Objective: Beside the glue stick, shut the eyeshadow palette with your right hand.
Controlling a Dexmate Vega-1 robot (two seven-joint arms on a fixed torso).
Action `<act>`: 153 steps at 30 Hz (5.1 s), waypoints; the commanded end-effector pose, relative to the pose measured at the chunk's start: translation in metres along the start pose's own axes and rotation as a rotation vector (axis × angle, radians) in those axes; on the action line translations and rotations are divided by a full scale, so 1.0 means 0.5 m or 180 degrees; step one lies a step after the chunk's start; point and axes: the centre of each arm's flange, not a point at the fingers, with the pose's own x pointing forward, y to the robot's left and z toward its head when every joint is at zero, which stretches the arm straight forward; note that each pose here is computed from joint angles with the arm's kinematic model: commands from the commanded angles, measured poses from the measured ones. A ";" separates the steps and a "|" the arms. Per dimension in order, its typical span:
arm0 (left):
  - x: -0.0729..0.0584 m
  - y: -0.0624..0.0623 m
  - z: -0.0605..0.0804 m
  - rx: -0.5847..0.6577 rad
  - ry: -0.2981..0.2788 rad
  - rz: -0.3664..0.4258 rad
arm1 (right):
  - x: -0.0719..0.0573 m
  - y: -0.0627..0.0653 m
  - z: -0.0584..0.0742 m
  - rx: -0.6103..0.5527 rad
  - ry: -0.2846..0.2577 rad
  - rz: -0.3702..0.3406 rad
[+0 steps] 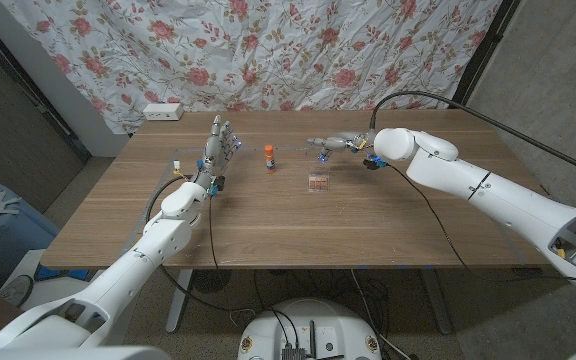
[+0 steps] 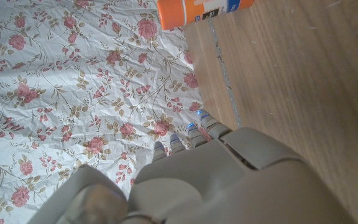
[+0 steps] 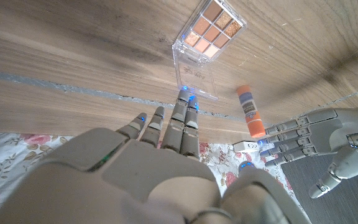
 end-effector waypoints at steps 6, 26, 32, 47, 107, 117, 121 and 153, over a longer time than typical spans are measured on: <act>0.000 0.000 0.000 0.0000 -0.0003 0.0000 | -0.022 0.023 0.011 -0.0137 -0.0103 -0.0108; 0.000 0.000 0.000 0.0000 -0.0002 0.0000 | -0.026 0.040 0.017 -0.0245 -0.0151 -0.0097; 0.000 0.000 0.000 0.0000 -0.0002 0.0000 | -0.029 0.046 0.017 -0.0283 -0.0165 -0.0132; 0.000 0.000 0.000 0.0000 -0.0002 -0.0005 | -0.038 0.078 0.020 -0.0303 -0.0158 -0.0210; 0.000 0.000 0.000 0.0000 -0.0003 0.0000 | -0.073 0.217 0.007 -0.0436 -0.0394 -0.0749; 0.000 0.000 0.000 0.0000 -0.0002 -0.0005 | -0.072 0.237 -0.002 -0.0618 -0.0431 -0.0827; 0.000 0.000 0.000 0.0000 -0.0003 0.0000 | -0.070 0.246 -0.006 -0.0682 -0.0437 -0.0826; 0.000 0.000 0.000 0.0000 -0.0003 0.0000 | -0.053 0.292 -0.024 -0.1018 -0.0465 -0.0897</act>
